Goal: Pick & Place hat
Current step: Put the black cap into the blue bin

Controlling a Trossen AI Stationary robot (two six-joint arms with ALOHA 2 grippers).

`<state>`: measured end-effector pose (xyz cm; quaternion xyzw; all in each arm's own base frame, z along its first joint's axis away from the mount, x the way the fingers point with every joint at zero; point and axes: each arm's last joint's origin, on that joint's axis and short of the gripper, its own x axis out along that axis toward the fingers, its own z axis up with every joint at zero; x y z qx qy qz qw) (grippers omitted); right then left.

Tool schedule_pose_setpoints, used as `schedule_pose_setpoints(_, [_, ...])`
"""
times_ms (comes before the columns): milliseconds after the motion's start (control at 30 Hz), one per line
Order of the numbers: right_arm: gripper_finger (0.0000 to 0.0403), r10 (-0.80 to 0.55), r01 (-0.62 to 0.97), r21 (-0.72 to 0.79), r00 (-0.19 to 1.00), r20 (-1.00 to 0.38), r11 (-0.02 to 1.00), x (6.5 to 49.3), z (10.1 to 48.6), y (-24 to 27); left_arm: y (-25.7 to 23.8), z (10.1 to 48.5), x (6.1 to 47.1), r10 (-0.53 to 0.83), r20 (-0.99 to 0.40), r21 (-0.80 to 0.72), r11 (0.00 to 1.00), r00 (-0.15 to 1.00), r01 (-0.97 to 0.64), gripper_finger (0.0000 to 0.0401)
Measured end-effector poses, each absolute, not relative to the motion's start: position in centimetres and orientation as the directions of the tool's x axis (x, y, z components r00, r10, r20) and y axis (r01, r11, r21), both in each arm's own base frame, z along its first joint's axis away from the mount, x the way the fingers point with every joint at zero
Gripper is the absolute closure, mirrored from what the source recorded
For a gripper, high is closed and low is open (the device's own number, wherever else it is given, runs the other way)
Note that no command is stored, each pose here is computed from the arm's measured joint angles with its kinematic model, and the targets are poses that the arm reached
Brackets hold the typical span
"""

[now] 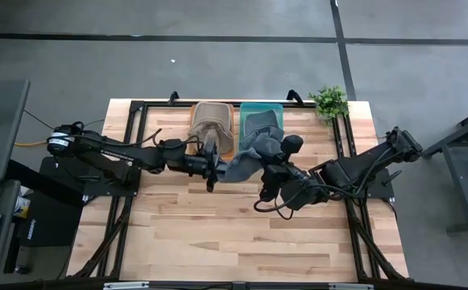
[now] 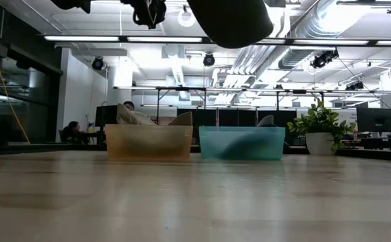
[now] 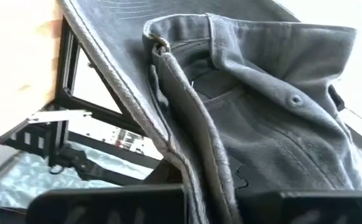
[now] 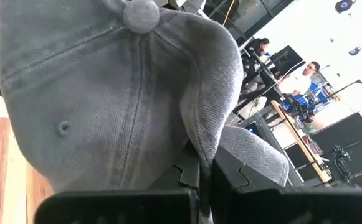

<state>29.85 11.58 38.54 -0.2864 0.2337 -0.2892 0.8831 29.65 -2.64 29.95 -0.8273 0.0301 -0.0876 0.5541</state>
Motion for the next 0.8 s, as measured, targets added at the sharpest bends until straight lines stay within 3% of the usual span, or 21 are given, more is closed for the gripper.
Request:
schedule_pose_setpoints(267, [0.0395, -0.621, 0.354, -0.633, 0.738, -0.262, 0.688, 29.88, 38.49, 11.67, -2.77, 29.47, 29.68, -0.166, 0.061, -0.945, -0.326, 0.984, 0.004, 0.04])
schedule_pose_setpoints(800, [0.0255, -0.491, 0.305, -0.476, 0.803, -0.337, 0.825, 30.08, 38.29, 12.06, -2.75, 29.29, 29.7, -0.16, 0.043, -0.965, -0.263, 0.986, -0.001, 0.0401])
